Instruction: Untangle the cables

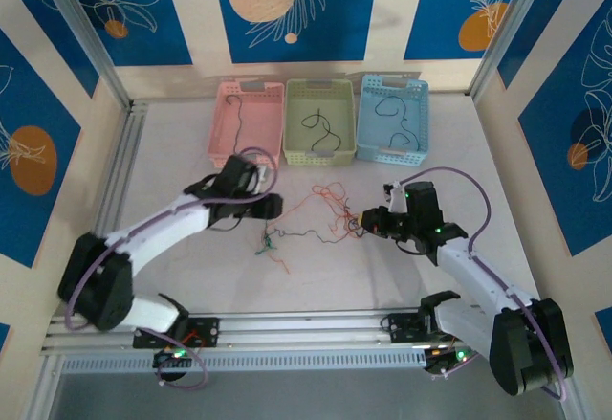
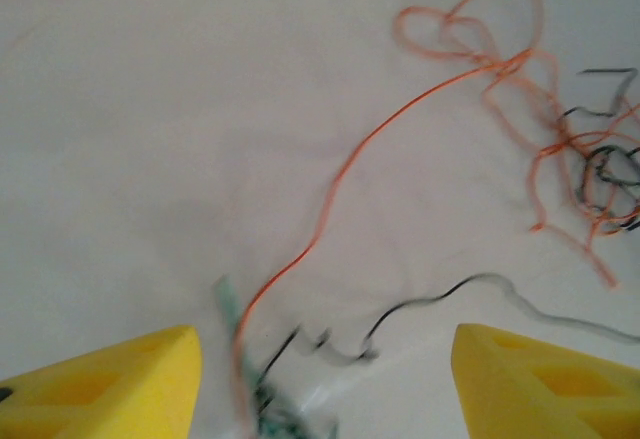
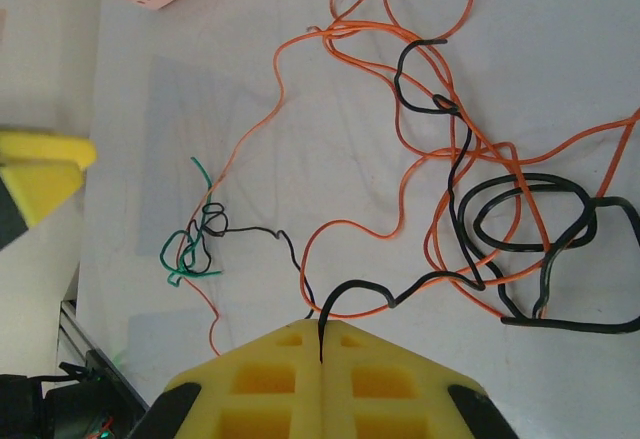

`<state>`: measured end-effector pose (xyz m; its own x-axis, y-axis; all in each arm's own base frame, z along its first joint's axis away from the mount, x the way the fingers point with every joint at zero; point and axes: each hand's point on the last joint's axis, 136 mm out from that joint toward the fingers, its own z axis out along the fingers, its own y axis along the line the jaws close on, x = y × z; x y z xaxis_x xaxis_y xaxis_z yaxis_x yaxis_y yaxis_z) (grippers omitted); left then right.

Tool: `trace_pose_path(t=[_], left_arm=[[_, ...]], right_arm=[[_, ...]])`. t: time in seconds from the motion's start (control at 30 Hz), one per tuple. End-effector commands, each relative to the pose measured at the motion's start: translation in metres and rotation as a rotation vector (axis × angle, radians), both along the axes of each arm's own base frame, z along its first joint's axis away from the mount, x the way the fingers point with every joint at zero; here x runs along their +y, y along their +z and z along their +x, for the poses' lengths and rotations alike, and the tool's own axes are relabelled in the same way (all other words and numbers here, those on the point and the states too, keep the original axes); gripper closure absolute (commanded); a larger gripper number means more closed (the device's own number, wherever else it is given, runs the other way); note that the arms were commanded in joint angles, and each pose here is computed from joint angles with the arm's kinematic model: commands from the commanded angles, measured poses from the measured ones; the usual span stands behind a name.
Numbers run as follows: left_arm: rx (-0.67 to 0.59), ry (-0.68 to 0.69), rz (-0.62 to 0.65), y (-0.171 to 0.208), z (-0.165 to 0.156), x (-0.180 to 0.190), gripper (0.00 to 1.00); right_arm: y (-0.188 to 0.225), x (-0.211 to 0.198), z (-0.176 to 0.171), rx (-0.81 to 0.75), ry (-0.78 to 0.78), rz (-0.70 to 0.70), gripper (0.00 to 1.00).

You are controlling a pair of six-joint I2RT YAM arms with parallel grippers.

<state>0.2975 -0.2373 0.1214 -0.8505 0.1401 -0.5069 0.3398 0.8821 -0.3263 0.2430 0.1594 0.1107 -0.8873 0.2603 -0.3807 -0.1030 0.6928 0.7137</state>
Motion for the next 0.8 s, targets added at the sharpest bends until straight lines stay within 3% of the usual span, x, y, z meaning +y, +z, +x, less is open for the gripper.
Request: trace_pose_path(t=[0.0,0.27,0.5,0.73,0.77], left_arm=[[-0.088,-0.167,0.058,0.009,0.016,-0.048,0.31],[-0.075,-0.318,0.195,-0.024,0.047,-0.116,0.23],[-0.055,-0.315,0.321,-0.059,0.057,-0.132,0.22],[-0.032,-0.312,0.370,-0.082,0.058,-0.133,0.33],[-0.031,-0.317,0.368,-0.083,0.057,-0.134,0.39]], right_arm=[[0.000,0.003,-0.001,-0.005,0.021,0.029,1.00],[-0.003,0.000,0.000,0.006,0.012,0.045,1.00],[-0.004,0.000,0.001,0.015,0.011,0.048,1.00],[-0.004,0.000,0.001,0.015,0.011,0.048,1.00],[-0.004,0.000,0.001,0.015,0.011,0.048,1.00]])
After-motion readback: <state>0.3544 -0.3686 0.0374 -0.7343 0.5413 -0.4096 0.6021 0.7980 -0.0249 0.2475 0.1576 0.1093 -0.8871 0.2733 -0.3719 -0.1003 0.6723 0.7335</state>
